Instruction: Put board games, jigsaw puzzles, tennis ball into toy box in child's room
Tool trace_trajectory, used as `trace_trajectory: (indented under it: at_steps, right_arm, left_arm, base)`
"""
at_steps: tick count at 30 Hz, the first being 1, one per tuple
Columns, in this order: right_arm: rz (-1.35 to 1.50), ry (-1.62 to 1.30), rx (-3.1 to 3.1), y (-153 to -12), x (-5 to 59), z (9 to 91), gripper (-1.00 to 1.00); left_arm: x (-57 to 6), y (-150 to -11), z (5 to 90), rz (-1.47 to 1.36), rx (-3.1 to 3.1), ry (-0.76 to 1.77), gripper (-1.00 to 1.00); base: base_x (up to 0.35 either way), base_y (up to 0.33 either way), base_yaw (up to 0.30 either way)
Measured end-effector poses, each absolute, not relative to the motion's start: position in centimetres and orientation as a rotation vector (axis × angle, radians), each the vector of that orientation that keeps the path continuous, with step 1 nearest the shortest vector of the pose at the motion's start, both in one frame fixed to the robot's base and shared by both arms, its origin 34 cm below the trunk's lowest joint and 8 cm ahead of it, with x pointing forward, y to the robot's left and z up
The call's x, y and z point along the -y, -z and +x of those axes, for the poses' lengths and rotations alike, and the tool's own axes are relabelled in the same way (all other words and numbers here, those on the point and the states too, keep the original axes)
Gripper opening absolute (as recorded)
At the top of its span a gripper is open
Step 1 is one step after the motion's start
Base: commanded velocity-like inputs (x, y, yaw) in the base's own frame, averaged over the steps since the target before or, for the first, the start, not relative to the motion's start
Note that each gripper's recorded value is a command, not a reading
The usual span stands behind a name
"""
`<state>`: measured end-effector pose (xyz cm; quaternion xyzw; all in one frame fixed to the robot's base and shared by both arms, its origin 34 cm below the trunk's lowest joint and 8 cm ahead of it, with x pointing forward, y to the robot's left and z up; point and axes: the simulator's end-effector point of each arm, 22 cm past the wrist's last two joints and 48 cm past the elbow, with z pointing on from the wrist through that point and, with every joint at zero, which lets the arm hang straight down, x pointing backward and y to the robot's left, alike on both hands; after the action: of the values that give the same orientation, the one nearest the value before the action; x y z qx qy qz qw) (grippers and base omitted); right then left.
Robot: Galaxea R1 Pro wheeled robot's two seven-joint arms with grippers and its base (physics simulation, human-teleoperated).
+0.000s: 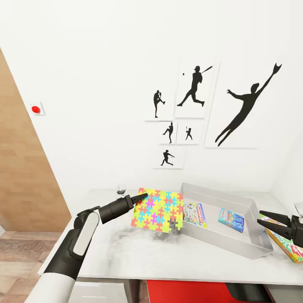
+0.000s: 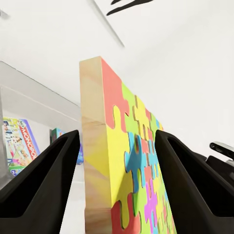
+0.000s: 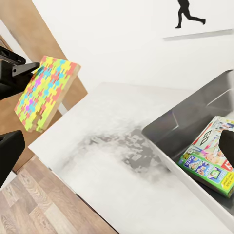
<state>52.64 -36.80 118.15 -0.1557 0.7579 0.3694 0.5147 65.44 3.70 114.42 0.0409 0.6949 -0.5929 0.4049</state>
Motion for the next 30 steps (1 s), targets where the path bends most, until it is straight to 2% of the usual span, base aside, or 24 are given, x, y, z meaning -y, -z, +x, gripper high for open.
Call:
trace_trajectory:
  at_steps: [9, 30]
  right_arm:
    - [-0.367, -0.894, -1.823, -118.13, 36.8, 52.64, 1.0]
    - [-0.355, -0.909, -1.819, -117.98, 36.52, 52.72, 1.0]
  left_arm:
    - [-3.77, -114.07, 65.64, 0.094, -1.769, 1.48, -1.0]
    - [-3.79, -113.99, 65.7, 0.091, -1.772, 1.477, -1.0]
  base:
    - [0.099, -0.128, 0.0]
    - [0.009, -0.011, 0.0]
